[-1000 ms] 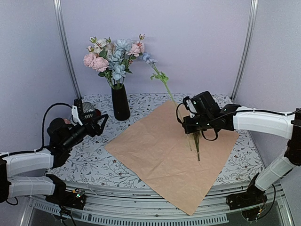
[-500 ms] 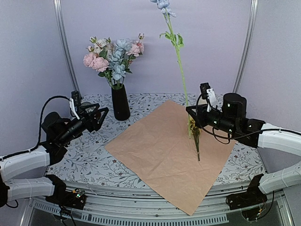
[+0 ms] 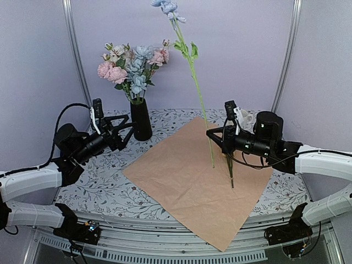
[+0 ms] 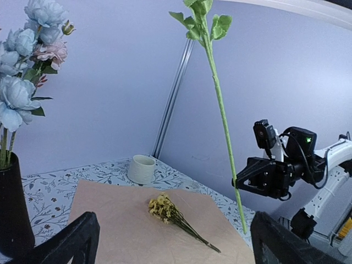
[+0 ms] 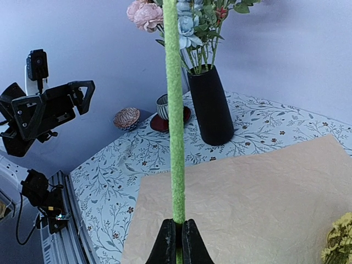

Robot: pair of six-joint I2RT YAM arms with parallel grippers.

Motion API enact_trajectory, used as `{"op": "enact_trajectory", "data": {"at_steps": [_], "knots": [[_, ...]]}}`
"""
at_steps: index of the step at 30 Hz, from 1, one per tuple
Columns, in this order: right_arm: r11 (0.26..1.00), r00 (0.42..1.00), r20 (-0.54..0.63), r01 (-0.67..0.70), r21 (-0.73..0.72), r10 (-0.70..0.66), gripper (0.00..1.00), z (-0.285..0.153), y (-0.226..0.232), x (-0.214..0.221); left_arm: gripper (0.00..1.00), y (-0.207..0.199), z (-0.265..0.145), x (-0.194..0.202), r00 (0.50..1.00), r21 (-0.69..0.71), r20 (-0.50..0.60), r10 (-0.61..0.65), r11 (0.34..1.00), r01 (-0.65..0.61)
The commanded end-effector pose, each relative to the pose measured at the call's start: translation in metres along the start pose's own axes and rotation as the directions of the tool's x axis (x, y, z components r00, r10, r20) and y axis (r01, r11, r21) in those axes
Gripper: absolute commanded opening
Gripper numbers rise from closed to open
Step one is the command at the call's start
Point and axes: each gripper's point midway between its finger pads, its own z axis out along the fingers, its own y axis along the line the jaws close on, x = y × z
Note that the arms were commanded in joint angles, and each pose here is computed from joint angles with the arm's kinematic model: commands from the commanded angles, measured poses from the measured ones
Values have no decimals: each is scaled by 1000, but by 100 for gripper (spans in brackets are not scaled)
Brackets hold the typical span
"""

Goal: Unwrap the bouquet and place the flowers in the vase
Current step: Pass from the right arm to the left

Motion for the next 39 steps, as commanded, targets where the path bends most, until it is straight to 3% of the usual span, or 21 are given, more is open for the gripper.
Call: {"op": "enact_trajectory", "data": {"at_steps": [1, 23, 39], "knots": [[995, 999, 39, 13, -96, -9, 2, 4, 27, -9, 98, -19, 8, -15, 999, 65, 45, 9, 998, -12], [983, 998, 24, 62, -170, -59, 2, 20, 61, 11, 98, -34, 10, -26, 997, 112, 77, 4, 994, -12], [972, 999, -13, 49, -229, -53, 2, 41, 77, 36, 98, -42, 27, -23, 989, 233, 94, -113, 969, 89]]}}
